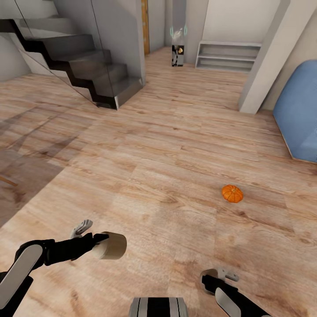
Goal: Place each of the two pumpkins and all three candles from the living room inside a cabinet in the living room (use any cabinet), then make sure every cabinet is closed, and position the cauldron so it is next to a table in the living room.
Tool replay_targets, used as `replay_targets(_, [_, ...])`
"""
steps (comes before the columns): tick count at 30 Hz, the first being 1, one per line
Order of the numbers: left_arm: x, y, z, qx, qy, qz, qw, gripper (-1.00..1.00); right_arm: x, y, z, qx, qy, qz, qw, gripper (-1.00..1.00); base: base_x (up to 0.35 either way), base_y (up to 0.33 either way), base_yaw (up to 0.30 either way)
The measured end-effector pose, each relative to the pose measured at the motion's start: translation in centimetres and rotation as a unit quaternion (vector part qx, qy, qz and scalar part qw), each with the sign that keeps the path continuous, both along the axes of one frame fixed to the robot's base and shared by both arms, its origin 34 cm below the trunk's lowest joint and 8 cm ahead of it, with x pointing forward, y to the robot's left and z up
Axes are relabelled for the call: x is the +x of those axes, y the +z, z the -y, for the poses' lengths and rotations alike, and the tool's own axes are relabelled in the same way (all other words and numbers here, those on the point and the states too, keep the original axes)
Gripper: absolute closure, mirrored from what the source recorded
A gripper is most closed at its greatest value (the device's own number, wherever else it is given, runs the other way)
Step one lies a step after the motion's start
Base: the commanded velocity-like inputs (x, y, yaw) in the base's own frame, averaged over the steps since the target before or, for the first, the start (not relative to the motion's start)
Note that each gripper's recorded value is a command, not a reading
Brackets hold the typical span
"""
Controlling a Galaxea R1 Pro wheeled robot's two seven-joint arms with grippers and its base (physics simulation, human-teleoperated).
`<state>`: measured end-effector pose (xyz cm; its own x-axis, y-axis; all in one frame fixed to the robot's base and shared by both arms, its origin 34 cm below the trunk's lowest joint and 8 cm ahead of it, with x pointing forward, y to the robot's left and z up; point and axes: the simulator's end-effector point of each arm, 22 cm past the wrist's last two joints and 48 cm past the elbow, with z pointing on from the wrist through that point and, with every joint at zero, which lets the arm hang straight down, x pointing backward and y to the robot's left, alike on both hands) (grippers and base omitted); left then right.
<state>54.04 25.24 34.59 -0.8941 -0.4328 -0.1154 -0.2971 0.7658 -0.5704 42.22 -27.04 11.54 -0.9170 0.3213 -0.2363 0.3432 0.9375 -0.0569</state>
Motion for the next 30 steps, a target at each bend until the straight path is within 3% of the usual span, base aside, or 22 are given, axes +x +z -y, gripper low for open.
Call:
replay_targets(23, [0.1, 0.2, -0.1, 0.001, 0.001, 0.002, 1.0000, 1.00, 0.1, 0.1, 0.0, 0.000, -0.001, 0.002, 1.0000, 1.00, 0.000, 0.000, 0.000])
replay_targets(30, [0.4, 1.5, 0.0, 0.000, 0.000, 0.014, 0.9999, 1.00, 1.3, 1.2, 0.0, 0.000, 0.001, 0.017, 0.9999, 1.00, 0.000, 0.000, 0.000])
